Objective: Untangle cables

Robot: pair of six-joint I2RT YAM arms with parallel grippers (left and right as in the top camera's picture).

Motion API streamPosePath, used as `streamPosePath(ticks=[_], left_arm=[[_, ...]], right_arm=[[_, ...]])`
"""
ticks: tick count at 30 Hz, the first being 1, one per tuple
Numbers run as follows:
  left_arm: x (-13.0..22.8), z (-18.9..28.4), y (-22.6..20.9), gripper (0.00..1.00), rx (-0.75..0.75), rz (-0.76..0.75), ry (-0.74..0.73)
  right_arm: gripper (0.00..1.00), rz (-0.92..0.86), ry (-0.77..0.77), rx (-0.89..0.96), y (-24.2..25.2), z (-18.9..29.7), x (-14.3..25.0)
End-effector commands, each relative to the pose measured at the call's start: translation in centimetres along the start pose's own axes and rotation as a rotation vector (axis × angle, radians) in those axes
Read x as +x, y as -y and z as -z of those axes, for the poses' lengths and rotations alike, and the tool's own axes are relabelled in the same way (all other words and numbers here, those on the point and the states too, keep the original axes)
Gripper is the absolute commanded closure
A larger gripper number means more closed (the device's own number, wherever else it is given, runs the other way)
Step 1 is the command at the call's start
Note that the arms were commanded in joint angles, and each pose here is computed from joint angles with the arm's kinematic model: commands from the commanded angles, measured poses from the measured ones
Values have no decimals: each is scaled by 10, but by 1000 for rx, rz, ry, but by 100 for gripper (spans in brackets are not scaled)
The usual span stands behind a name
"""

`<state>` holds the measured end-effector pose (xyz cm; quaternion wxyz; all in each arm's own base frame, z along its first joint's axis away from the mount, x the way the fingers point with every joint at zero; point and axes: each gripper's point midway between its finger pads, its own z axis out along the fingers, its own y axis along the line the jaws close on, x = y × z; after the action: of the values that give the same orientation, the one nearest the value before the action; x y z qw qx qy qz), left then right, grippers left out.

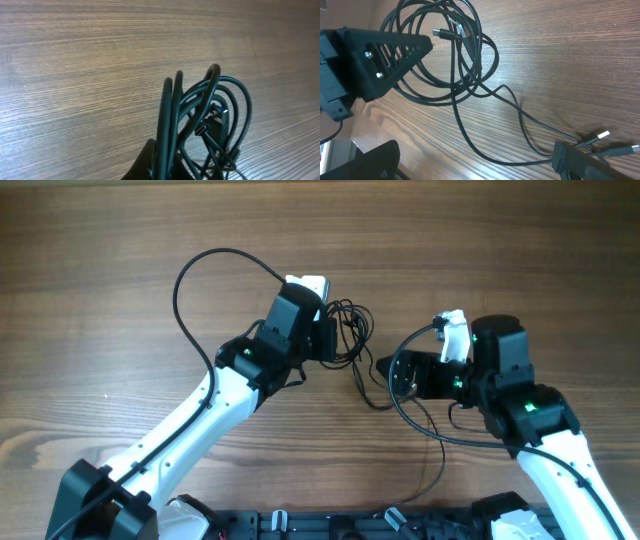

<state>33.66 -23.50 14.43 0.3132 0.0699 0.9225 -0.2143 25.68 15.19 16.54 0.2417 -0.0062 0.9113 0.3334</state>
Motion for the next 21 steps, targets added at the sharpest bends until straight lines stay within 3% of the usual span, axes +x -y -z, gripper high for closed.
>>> streamPosePath(ticks=[1, 3, 4, 7, 9, 10, 12, 15, 17, 21], left_arm=[[-4, 1, 17, 96, 87, 47, -11], [-3, 1, 19, 96, 99, 47, -18], [-3, 1, 19, 96, 100, 47, -18], [-2, 2, 20, 96, 103, 46, -20], [-1, 2, 22, 96, 118, 45, -27], [0, 2, 25, 96, 131, 44, -33], [0, 2, 25, 96, 134, 41, -35], [2, 3, 31, 96, 167, 29, -47], [7, 7, 47, 96, 265, -42, -71], [-5, 18, 72, 96, 412, -131, -26]], right_arm=[[0, -25, -17, 20, 7, -12, -4], [3, -41, -39, 30, 13, -23, -4], [18, -49, -52, 36, 17, -29, -4], [42, -52, -56, 34, 20, -36, -6], [45, -40, -40, 19, 16, -36, -11], [43, -25, -28, -16, 9, -36, -15], [28, 9, -6, -40, 4, -36, -21], [28, 116, 32, -55, 1, -37, -30], [30, 132, 61, -35, 5, -41, -38], [46, 114, 41, -10, 17, -56, -38]])
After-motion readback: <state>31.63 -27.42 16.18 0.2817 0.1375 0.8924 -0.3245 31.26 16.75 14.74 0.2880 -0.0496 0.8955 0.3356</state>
